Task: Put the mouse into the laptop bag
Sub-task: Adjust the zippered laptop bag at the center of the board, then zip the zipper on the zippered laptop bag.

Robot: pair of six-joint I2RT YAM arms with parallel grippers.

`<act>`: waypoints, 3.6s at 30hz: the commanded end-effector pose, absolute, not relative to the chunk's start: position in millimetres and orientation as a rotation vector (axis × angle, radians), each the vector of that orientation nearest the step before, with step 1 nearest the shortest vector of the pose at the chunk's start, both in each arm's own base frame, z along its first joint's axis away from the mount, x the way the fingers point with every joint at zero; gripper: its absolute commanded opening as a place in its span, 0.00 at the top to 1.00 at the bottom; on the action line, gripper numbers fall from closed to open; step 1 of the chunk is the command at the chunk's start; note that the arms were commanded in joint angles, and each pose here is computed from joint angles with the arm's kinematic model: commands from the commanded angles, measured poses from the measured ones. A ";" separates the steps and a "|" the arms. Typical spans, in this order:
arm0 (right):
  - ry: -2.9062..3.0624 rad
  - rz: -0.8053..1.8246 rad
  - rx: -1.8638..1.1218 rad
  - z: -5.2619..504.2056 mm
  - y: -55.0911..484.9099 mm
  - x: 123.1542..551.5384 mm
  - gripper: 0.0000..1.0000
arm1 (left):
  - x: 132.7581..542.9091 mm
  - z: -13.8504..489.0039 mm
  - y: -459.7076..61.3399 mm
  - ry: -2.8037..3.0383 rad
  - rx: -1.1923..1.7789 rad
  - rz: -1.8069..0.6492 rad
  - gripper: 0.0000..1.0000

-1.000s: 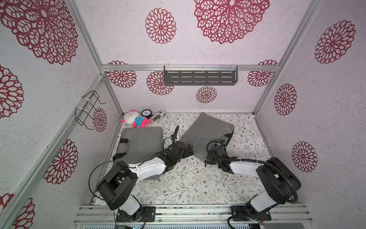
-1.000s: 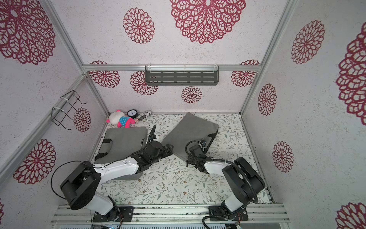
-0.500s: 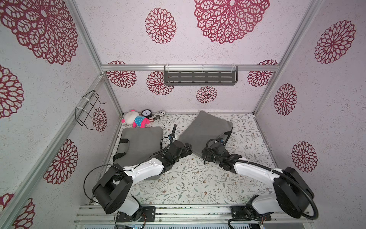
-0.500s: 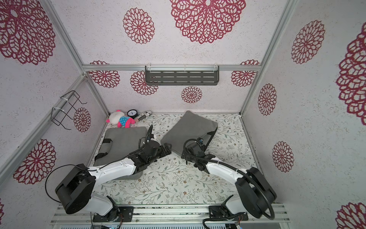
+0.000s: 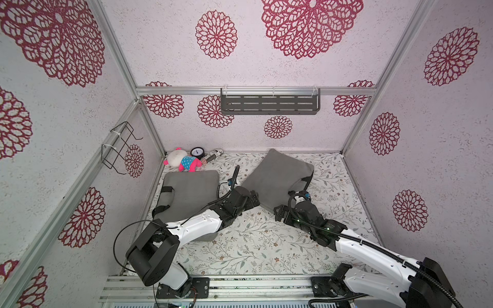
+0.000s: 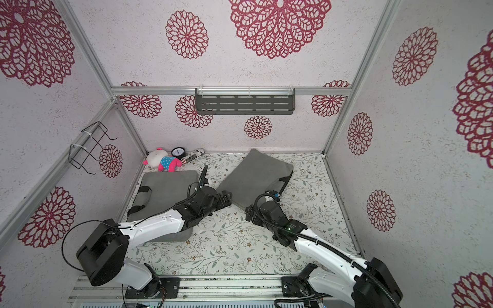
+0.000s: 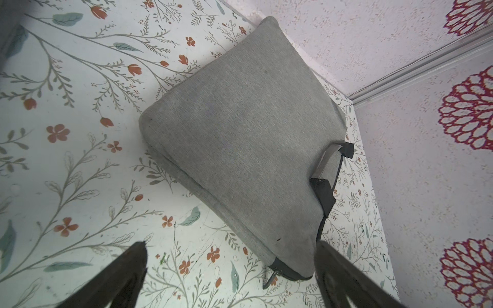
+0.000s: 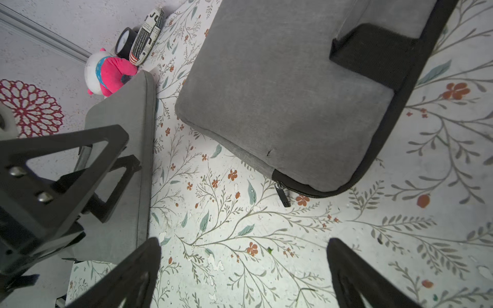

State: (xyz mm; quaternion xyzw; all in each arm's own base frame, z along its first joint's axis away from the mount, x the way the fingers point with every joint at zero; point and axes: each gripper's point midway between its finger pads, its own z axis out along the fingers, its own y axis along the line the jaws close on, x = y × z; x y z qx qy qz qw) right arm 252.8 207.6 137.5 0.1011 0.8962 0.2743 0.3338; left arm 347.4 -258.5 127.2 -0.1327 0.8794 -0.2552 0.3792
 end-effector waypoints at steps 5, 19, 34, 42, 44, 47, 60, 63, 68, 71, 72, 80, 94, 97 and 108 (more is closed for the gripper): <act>2.359 0.744 0.258 138.7 224.0 258.1 0.01 | 350.6 118.0 -265.0 2.266 -0.343 -0.682 0.00; 2.381 0.694 0.214 129.0 233.8 254.0 0.01 | 351.0 111.5 -264.9 2.269 -0.346 -0.679 0.00; 2.460 0.517 0.266 76.3 239.9 261.5 0.14 | 360.6 115.1 -275.7 2.220 -0.334 -0.740 0.01; 2.471 0.135 0.293 34.5 219.7 283.0 0.25 | 362.1 111.1 -277.3 2.225 -0.331 -0.762 0.00; 2.467 0.063 0.299 29.9 216.5 287.8 0.26 | 362.4 109.8 -275.3 2.225 -0.339 -0.765 0.01; 2.468 -0.014 0.307 23.6 213.9 292.8 0.29 | 361.6 107.9 -271.4 2.220 -0.353 -0.771 0.00; 2.502 -0.031 0.314 11.3 219.0 287.2 0.64 | 363.6 103.7 -267.2 2.218 -0.369 -0.790 0.01; 2.506 -0.016 0.307 11.4 222.0 284.7 0.77 | 364.8 102.1 -268.4 2.221 -0.373 -0.797 0.01; 2.514 -0.005 0.304 10.5 223.9 282.3 0.87 | 364.8 98.1 -269.9 2.228 -0.377 -0.803 0.00; 2.514 0.006 0.306 12.1 224.7 282.3 0.94 | 364.6 96.8 -270.7 2.229 -0.377 -0.809 0.00; 2.515 0.008 0.305 12.5 225.1 281.8 0.96 | 364.6 97.0 -271.0 2.228 -0.377 -0.812 0.00; 2.543 0.128 0.264 19.4 239.9 277.6 1.00 | 367.9 95.1 -275.1 2.231 -0.377 -0.819 0.01; 2.571 0.369 0.133 29.6 261.5 261.4 1.00 | 385.5 60.3 -318.2 2.273 -0.377 -0.897 0.02; 2.562 0.383 0.117 31.8 263.3 262.1 1.00 | 390.1 48.1 -332.3 2.295 -0.381 -0.896 0.02; 2.547 0.395 0.121 36.4 257.2 258.2 1.00 | 394.9 21.1 -331.5 2.345 -0.441 -0.789 0.53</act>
